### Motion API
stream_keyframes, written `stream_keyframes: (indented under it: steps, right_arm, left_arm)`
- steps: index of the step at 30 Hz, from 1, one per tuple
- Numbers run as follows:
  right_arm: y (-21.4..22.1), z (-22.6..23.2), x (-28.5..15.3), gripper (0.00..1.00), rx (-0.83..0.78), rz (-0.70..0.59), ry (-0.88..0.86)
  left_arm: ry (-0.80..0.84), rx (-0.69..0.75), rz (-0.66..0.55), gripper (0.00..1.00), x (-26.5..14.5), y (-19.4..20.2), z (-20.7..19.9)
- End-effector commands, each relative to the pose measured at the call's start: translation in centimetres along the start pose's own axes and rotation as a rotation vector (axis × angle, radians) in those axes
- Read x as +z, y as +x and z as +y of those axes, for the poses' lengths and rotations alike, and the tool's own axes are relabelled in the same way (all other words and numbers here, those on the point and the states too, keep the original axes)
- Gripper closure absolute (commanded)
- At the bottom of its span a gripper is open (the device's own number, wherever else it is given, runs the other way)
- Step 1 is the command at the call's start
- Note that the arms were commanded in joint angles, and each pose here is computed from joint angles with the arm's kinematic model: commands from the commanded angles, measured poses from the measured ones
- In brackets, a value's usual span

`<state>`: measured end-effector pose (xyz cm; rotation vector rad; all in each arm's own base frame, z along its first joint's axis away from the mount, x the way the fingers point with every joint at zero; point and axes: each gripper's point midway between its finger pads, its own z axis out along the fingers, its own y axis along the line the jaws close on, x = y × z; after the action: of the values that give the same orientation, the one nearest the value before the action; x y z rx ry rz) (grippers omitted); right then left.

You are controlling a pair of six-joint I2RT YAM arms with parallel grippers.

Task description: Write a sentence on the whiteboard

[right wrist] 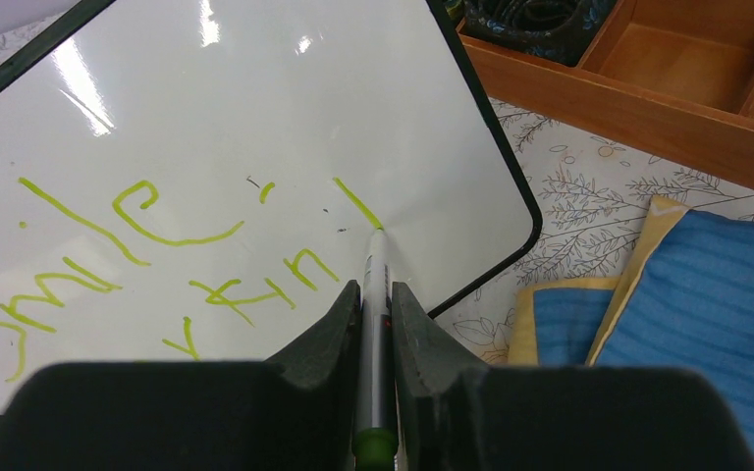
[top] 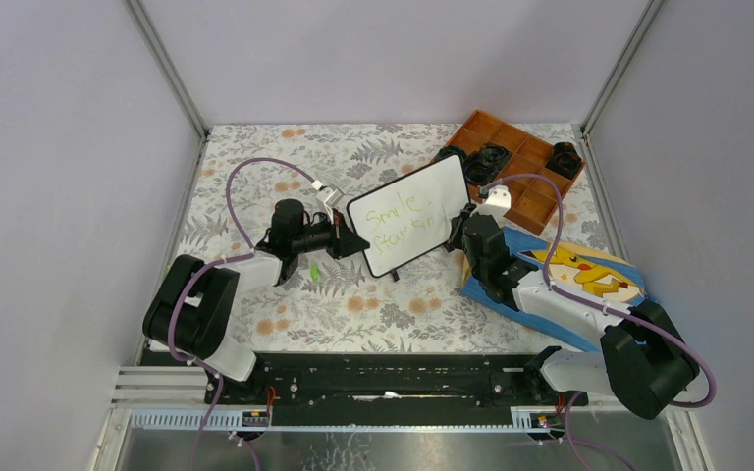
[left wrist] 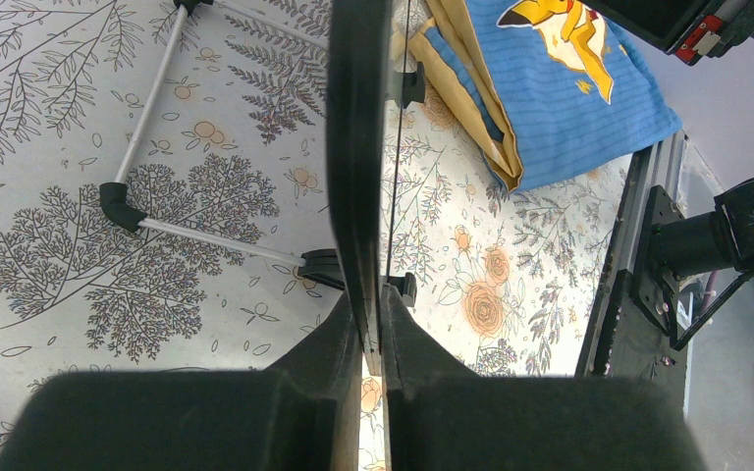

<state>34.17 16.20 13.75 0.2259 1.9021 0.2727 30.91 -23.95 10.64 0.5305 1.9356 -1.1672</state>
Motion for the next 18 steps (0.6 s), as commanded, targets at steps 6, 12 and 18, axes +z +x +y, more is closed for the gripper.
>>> stream_keyframes:
  steps: [6, 12, 18]
  right_arm:
    - [-1.9, 1.5, 0.1, 1.00, 0.042, -0.036, -0.052]
    - [-2.6, 2.3, 0.1, 1.00, 0.047, -0.048, -0.080]
    - [-3.5, 2.9, -0.2, 1.00, 0.056, -0.067, -0.109]
  left_arm:
    - [-0.081, -0.043, 0.116, 1.00, -0.3, 4.0, 1.6]
    - [-0.081, -0.042, 0.115, 1.00, -0.3, 3.9, 1.6]
    - [-0.081, -0.044, 0.118, 1.00, -0.2, 4.0, 1.6]
